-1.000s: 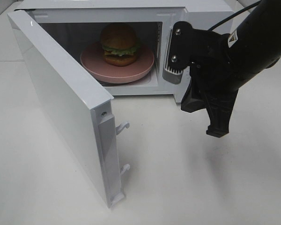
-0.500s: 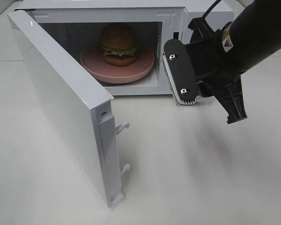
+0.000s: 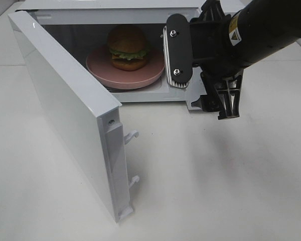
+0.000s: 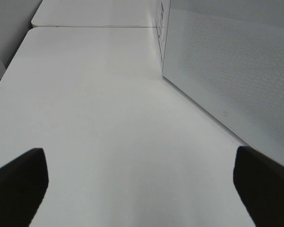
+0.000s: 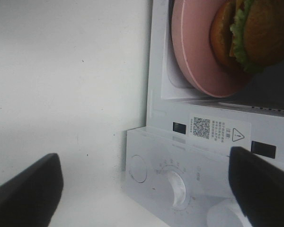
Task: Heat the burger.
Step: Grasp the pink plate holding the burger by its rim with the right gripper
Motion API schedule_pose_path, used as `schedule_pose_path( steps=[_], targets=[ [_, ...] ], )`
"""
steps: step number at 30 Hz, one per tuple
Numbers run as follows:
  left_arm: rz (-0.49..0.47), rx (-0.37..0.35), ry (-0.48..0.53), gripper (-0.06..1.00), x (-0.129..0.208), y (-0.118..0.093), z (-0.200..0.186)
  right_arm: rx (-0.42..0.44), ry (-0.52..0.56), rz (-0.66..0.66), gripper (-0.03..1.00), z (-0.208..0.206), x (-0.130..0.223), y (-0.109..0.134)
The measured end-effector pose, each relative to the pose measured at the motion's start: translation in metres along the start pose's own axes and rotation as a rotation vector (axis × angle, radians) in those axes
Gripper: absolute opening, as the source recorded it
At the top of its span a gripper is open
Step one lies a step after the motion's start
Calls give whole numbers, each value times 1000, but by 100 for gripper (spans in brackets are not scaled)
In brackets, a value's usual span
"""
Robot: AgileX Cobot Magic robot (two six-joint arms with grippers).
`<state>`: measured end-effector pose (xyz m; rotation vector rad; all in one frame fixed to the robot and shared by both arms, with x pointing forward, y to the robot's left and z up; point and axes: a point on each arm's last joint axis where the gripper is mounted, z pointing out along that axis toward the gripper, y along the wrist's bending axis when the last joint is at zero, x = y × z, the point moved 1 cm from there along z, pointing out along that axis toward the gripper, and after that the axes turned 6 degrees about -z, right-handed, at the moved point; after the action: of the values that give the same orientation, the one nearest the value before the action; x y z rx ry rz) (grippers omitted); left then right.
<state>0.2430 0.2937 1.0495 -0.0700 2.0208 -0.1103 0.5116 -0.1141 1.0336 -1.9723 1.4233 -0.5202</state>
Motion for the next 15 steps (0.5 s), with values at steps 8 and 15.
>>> schedule_pose_path(
  steps=[8,15],
  targets=[
    [0,0,0,99,0,0,0,16,7,-14,96,2,-1,-8],
    [0,0,0,99,0,0,0,10,10,-15,96,11,-5,-14]
  ],
)
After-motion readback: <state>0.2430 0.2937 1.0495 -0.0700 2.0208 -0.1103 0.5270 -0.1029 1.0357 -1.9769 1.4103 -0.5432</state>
